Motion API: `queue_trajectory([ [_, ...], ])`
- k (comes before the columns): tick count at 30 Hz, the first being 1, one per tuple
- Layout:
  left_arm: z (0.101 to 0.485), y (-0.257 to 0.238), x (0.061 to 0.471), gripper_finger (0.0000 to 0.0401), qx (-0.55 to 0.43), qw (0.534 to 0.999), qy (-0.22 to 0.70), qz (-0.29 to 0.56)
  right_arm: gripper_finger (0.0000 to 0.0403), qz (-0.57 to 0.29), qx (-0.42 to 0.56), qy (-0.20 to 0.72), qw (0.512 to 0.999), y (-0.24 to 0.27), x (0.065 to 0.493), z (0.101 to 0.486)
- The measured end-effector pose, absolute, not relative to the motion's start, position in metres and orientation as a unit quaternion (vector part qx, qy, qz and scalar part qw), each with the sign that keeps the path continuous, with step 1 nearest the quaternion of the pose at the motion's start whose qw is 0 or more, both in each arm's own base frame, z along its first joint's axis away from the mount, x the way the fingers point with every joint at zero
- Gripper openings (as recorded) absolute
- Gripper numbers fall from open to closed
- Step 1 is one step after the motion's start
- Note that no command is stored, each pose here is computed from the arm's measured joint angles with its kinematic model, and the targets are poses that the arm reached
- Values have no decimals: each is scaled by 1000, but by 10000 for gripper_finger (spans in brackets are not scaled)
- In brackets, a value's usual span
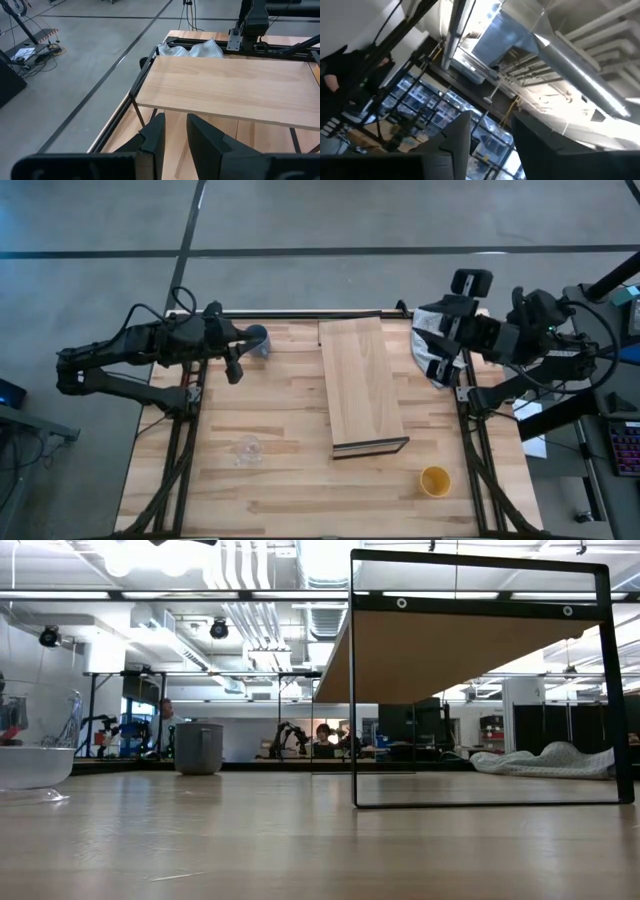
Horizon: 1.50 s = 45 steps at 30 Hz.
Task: Stack small to large cups/mugs on shelf
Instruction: Put the transparent mug on the shelf
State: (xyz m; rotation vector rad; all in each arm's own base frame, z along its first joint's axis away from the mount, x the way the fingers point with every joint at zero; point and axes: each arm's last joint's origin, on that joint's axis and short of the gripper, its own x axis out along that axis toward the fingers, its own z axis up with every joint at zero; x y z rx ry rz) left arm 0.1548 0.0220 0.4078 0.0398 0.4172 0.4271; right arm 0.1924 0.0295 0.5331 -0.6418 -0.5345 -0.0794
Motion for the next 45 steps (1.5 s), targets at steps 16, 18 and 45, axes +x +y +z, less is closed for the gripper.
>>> queue_trajectory([
  [16,413,21,152,66,9,961,197,192,134,-21,-201,-252,946,29,193,532],
  [18,414,20,151,66,-17,961,195,194,134,-14,-182,-249,951,29,193,531],
  [45,337,-44,192,66,-200,755,624,4,128,39,-14,-16,999,32,214,485],
])
